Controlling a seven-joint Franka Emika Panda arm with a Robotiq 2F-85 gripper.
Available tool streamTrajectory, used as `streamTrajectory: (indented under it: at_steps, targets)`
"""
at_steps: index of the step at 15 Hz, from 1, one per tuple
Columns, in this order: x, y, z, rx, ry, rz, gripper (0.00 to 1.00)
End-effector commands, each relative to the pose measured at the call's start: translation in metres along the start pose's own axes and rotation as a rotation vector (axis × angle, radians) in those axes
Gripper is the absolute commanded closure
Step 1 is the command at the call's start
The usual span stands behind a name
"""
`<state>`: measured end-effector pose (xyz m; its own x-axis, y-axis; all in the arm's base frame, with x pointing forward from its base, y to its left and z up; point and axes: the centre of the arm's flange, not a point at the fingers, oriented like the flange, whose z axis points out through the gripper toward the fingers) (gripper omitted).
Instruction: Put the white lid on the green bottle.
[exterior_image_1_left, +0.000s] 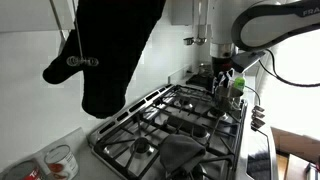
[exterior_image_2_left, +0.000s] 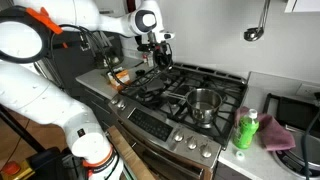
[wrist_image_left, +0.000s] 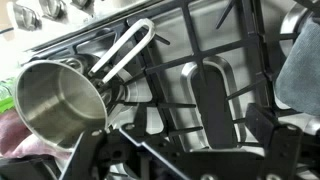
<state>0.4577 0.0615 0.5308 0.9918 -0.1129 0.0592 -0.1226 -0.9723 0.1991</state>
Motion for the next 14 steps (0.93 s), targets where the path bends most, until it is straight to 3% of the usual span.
streamTrajectory:
  at_steps: [1,12,14]
  targets:
    - [0.0,0.0,0.0,0.0,0.0,0.0,0.0]
    - [0.0,0.0,0.0,0.0,0.0,0.0,0.0]
    - [0.01,0.024,0.007,-0.039,0.014,0.062,0.0]
